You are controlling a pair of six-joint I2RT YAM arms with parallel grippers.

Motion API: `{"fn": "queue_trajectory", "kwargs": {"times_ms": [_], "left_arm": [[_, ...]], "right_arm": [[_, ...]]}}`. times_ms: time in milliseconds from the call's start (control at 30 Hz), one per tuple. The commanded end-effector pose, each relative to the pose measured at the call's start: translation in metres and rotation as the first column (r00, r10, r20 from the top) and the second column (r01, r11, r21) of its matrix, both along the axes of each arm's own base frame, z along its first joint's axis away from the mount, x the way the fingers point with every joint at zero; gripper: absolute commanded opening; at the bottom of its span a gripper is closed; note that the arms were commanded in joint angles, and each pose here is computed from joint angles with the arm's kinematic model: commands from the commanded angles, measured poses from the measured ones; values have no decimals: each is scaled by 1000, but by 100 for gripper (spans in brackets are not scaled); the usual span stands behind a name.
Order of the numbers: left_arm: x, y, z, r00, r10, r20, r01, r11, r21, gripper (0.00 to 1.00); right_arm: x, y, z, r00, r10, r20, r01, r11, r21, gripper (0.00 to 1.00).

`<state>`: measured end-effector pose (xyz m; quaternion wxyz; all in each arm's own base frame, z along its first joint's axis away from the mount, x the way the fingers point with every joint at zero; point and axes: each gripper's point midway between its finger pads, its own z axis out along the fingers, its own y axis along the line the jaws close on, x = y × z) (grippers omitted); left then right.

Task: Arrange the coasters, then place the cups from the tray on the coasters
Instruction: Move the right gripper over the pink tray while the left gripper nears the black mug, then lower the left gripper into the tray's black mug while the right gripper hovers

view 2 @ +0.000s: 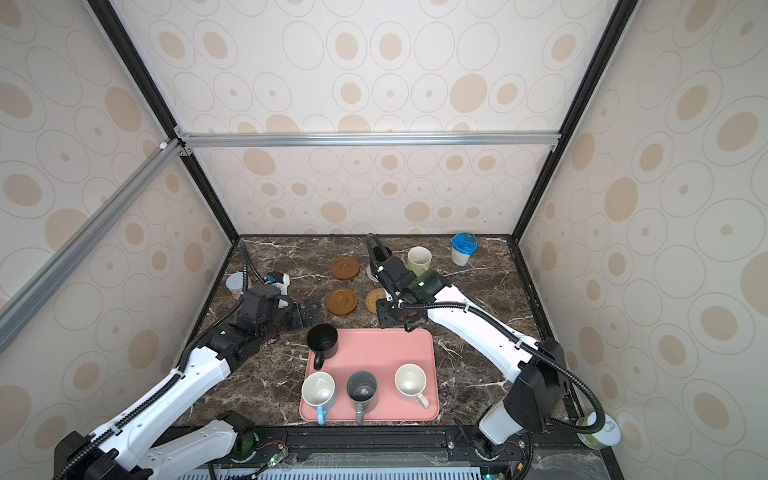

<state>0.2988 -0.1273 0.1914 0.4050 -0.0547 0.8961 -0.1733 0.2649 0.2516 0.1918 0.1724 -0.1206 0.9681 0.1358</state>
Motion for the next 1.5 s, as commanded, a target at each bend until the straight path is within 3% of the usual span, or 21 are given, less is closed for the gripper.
{"fn": "queue_trajectory", "kwargs": {"times_ms": [0,267,633,867,1033,1467], "left_arm": [[-7,0,5,1000,8,-5,-8,1000,-26,98],[-37,-13,-6,992,-65,-106,64,998,-10,94],[-82,-38,-35,942,-195,-273,220,974,61,87],[-88,-49,-51,920,-228,-320,267,960,81,82],[-89,-56,-62,907,-248,-340,294,952,88,71],[-83,-56,-79,902,-235,-361,301,943,139,56]], "right_arm": [[-11,-3,2,1000,22,-4,-22,1000,0,49],[-13,-7,1,1000,19,12,-19,1000,2,50],[-17,-13,5,1000,17,14,-17,1000,-6,50],[-20,-18,3,1000,4,15,-4,1000,-6,50],[-23,-21,3,1000,0,12,0,1000,-14,50],[-26,-30,-2,1000,-24,14,24,999,-33,51]]}}
